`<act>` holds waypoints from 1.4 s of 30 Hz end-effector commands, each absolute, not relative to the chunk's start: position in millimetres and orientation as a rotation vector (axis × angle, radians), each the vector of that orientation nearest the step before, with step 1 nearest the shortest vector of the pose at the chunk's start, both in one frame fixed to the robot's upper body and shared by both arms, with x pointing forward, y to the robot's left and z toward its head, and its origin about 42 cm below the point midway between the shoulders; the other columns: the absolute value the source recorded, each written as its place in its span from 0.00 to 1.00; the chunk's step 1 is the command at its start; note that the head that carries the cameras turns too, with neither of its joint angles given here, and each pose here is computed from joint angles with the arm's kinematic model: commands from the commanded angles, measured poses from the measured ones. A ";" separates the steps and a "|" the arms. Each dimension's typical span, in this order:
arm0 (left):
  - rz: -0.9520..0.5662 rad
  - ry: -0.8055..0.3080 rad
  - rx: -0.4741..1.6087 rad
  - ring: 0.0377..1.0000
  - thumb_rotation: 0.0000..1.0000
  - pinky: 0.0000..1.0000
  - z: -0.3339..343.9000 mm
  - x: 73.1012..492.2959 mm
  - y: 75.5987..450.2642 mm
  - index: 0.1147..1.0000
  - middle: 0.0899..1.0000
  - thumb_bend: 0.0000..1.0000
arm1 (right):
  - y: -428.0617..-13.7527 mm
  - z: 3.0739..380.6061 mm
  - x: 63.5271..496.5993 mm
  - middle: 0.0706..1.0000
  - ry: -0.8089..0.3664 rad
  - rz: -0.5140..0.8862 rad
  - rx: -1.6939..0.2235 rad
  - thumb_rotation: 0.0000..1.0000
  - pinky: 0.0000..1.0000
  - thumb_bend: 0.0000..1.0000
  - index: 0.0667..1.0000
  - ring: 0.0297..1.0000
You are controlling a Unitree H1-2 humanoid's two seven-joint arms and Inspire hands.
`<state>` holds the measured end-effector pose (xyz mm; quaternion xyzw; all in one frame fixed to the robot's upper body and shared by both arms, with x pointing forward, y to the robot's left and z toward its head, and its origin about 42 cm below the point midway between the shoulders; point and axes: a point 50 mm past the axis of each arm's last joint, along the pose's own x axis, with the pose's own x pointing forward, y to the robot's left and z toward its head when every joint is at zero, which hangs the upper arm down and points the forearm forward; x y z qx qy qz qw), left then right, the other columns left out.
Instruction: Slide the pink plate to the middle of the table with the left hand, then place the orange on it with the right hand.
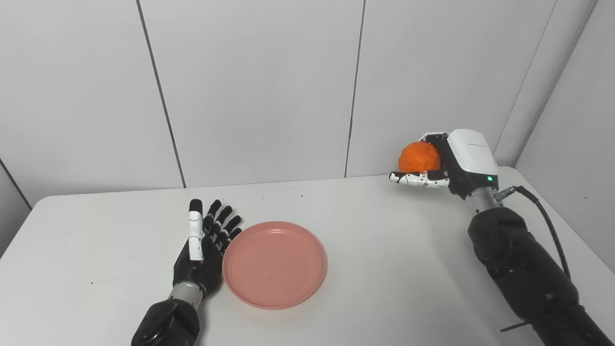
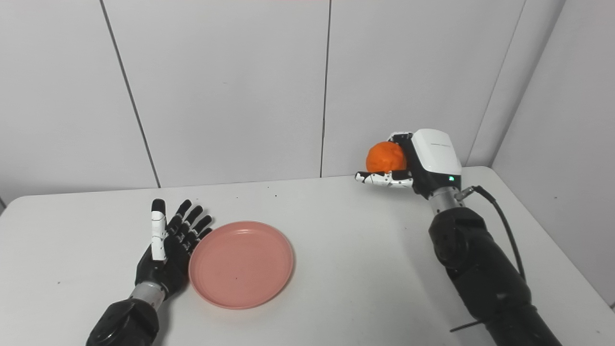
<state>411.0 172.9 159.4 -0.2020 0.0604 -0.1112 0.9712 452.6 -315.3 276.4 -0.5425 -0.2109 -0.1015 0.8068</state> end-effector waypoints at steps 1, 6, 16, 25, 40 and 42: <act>-0.225 0.122 -0.412 0.93 0.90 0.96 162.9 413.9 165.5 1.00 0.98 0.87 | -304.2 315.6 456.0 0.22 -0.603 -0.219 -1.110 0.62 0.15 0.65 0.27 0.18; -0.223 0.127 -0.406 0.93 0.89 0.95 160.1 415.3 157.8 1.00 0.97 0.88 | -289.4 323.3 453.3 0.22 -0.690 -0.177 -1.113 0.66 0.15 0.66 0.28 0.18; -0.219 0.122 -0.397 0.89 0.87 0.92 161.5 415.5 144.9 1.00 0.93 0.88 | -245.4 351.4 438.8 0.22 -0.861 -0.090 -1.041 0.60 0.14 0.64 0.30 0.17; -0.215 0.131 -0.395 0.88 0.87 0.90 163.2 415.7 141.2 1.00 0.92 0.89 | -213.2 347.2 438.8 0.21 -0.944 -0.015 -0.971 0.62 0.14 0.64 0.29 0.16; -0.223 0.125 -0.385 0.89 0.88 0.90 164.4 415.7 142.8 1.00 0.92 0.87 | -155.5 328.9 429.5 0.23 -0.960 0.161 -1.009 0.57 0.14 0.67 0.28 0.17; -0.217 0.124 -0.393 0.89 0.88 0.90 165.2 416.7 144.1 1.00 0.92 0.88 | -151.2 320.4 429.4 0.24 -0.943 0.216 -1.041 0.57 0.15 0.67 0.29 0.19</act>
